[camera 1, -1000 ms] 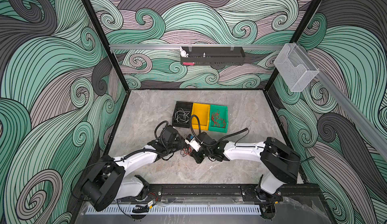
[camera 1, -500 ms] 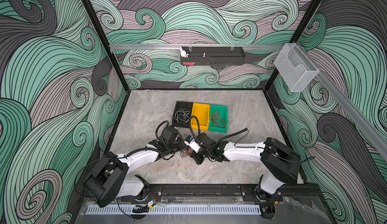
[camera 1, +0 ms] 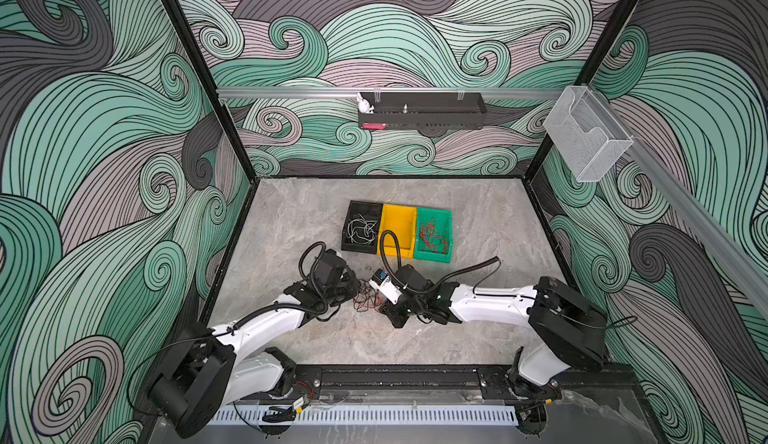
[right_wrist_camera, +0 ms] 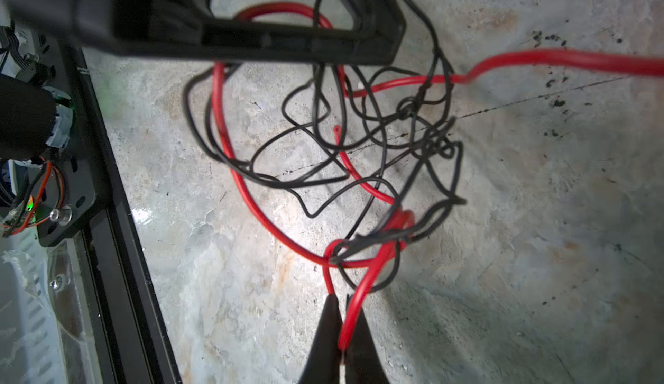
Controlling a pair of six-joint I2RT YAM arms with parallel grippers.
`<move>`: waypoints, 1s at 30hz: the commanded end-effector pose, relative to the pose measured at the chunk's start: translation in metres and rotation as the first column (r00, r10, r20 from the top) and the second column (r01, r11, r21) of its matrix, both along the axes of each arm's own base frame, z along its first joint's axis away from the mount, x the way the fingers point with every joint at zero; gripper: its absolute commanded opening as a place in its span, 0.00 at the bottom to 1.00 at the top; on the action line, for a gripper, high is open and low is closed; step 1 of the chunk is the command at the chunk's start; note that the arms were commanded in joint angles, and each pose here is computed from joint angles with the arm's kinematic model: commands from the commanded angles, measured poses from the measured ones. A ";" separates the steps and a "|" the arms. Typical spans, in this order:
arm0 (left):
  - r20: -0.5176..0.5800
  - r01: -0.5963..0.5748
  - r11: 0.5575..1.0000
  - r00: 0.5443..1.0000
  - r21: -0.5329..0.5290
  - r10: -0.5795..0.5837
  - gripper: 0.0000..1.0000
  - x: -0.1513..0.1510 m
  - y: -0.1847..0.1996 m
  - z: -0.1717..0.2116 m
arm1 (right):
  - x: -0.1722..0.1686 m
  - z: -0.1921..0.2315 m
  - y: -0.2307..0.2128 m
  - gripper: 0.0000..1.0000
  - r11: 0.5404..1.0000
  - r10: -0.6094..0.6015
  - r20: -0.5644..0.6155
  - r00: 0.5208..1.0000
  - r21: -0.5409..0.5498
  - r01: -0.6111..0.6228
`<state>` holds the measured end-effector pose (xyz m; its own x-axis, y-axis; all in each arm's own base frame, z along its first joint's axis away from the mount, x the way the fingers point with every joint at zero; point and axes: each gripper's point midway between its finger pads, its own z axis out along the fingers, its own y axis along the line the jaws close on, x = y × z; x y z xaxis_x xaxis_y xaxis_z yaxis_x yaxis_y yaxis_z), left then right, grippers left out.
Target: Untangle the cables
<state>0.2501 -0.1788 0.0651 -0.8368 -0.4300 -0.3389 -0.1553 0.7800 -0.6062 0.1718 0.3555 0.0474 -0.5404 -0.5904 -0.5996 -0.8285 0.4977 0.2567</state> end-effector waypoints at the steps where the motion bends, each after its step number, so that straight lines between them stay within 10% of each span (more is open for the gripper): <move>1: -0.003 -0.055 0.998 0.998 0.027 0.055 0.02 -0.001 0.015 -0.001 | -0.008 -0.006 -0.011 0.03 0.999 -0.008 -0.023 1.000 -0.031 0.008; 14: 0.035 -0.232 0.967 0.973 0.107 0.229 0.04 -0.018 0.064 -0.004 | -0.010 -0.010 -0.021 0.02 0.998 -0.012 -0.016 1.000 -0.068 0.011; 21: 0.087 -0.159 0.987 0.983 0.004 0.159 0.38 -0.023 0.050 0.003 | -0.013 -0.008 -0.012 0.03 0.998 0.016 -0.012 1.000 -0.064 -0.017; 30: 0.130 -0.076 0.997 0.989 0.000 0.075 0.55 -0.026 0.042 0.007 | -0.021 -0.008 -0.004 0.02 0.990 0.102 0.059 0.993 -0.102 -0.096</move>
<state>0.2242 -0.1323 0.0703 -0.7383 -0.5224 -0.4266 -0.1842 0.7646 -0.6176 0.1487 0.3481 0.0368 -0.4916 -0.6684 -0.5582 -0.8634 0.4576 0.2124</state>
